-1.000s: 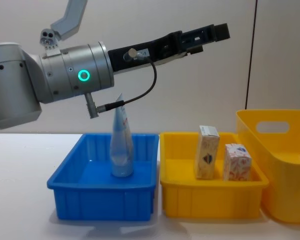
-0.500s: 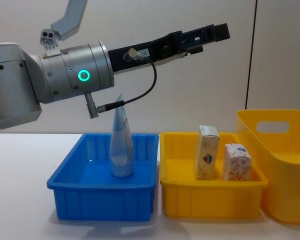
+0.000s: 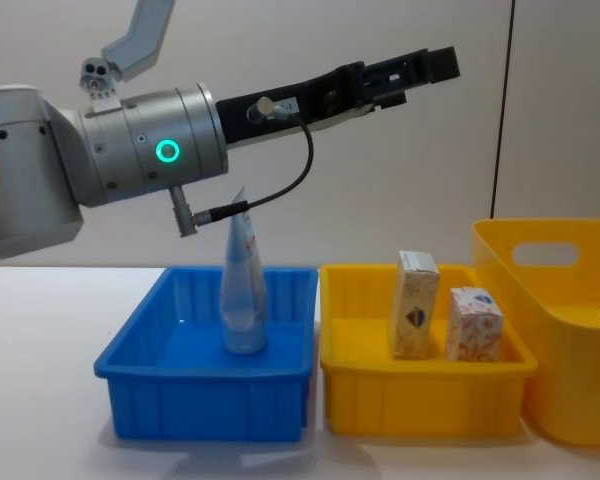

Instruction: Bimanual collaborative sorting of washing and personal care products

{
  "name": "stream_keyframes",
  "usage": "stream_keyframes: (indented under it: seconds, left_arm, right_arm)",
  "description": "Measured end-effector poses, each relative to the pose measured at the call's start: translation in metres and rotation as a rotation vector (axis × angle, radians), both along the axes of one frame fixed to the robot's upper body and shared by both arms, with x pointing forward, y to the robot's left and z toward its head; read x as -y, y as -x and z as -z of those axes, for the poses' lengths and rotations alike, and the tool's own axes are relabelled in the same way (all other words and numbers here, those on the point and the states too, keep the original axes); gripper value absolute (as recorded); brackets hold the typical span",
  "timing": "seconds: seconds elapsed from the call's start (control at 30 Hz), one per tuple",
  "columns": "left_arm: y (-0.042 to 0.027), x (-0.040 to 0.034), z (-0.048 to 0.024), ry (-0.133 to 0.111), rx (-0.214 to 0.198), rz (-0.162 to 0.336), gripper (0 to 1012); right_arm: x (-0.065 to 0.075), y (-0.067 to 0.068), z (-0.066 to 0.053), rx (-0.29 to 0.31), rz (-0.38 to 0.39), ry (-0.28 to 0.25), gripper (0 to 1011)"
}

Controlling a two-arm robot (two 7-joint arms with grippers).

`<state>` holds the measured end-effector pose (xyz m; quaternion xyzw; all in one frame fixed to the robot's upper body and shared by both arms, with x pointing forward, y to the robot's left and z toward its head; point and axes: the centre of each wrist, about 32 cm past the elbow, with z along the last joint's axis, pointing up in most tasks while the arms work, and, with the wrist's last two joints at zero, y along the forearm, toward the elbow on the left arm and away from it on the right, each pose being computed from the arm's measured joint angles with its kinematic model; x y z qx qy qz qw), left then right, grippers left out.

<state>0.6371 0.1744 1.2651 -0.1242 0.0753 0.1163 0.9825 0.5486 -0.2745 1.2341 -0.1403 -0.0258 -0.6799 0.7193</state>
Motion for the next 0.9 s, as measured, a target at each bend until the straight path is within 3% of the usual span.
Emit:
stream_keyframes:
  seconds: [0.33, 0.37, 0.53, 0.67, 0.9]
  left_arm:
    - [0.0000, 0.0000, 0.0000, 0.000, 0.000, 0.000, 1001]
    - [0.0000, 0.0000, 0.0000, 0.000, 0.000, 0.000, 1001]
    - [0.0000, 0.0000, 0.0000, 0.000, 0.000, 0.000, 1001]
    - [0.0000, 0.0000, 0.0000, 0.000, 0.000, 0.000, 1001]
    - [0.0000, 0.0000, 0.0000, 0.000, 0.000, 0.000, 1001]
  right_arm:
    - [-0.0014, -0.0022, 0.0014, -0.004, -0.009, 0.000, 750]
    - [-0.0016, -0.0025, 0.0015, -0.004, -0.010, 0.000, 817]
    - [-0.0021, -0.0031, 0.0016, -0.005, -0.013, 0.000, 951]
    - [-0.0022, -0.0034, 0.0018, -0.005, -0.014, 0.000, 1002]
    - [-0.0024, -0.0036, 0.0021, -0.006, -0.015, 0.001, 1002]
